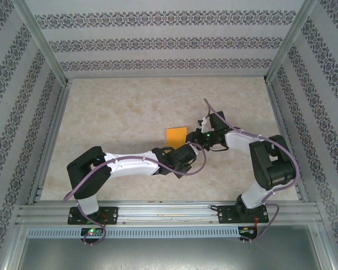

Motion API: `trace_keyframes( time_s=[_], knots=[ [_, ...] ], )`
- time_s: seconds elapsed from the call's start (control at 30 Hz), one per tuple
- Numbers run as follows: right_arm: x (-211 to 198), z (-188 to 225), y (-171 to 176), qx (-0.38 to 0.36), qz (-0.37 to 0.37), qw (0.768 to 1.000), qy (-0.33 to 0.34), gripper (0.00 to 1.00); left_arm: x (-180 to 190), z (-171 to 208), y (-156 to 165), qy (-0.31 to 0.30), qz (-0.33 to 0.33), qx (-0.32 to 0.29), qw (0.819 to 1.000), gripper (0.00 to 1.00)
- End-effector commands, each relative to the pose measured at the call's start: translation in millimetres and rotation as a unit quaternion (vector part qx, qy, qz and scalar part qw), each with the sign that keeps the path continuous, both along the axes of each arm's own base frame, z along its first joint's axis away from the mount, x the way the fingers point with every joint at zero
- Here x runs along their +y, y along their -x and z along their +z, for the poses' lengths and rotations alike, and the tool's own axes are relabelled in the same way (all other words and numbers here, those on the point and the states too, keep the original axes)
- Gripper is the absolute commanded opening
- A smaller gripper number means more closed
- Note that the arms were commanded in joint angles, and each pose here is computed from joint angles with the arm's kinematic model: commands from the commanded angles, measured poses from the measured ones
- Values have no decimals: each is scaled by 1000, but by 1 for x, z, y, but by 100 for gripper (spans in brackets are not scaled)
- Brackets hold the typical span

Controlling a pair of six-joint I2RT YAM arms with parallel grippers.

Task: Fold a paper plane with a square sheet of paper (fold left side to right side)
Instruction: Fold the triangle a second time at the center of the table.

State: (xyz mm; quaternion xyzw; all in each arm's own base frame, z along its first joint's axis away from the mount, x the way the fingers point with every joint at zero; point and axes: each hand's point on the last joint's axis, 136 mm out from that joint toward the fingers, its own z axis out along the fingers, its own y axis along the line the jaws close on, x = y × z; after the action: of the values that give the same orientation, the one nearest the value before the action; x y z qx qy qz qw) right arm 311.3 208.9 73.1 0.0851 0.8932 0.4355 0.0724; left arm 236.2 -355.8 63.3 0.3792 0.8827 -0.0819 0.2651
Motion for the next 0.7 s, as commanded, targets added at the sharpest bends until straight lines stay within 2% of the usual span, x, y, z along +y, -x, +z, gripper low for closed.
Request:
trace_keyframes(
  time_s=[0.0,0.17,0.23,0.37,0.47,0.67],
  knots=[
    [-18,18,-9,-50,-18,998,24,33,-3,17,-4,80,30,35,996,0],
    [-38,18,9,-73,-23,996,51,34,2,20,-9,169,66,107,978,0],
    [-38,14,21,-72,-19,996,47,29,6,18,-12,203,85,133,966,0],
    [-26,6,48,-66,7,997,34,9,10,18,-19,264,112,173,942,0],
    [-16,-4,66,-60,21,997,40,0,13,16,-22,278,125,182,935,0],
    [1,-24,84,-47,24,997,52,0,19,8,-29,278,153,192,929,0]
  ],
)
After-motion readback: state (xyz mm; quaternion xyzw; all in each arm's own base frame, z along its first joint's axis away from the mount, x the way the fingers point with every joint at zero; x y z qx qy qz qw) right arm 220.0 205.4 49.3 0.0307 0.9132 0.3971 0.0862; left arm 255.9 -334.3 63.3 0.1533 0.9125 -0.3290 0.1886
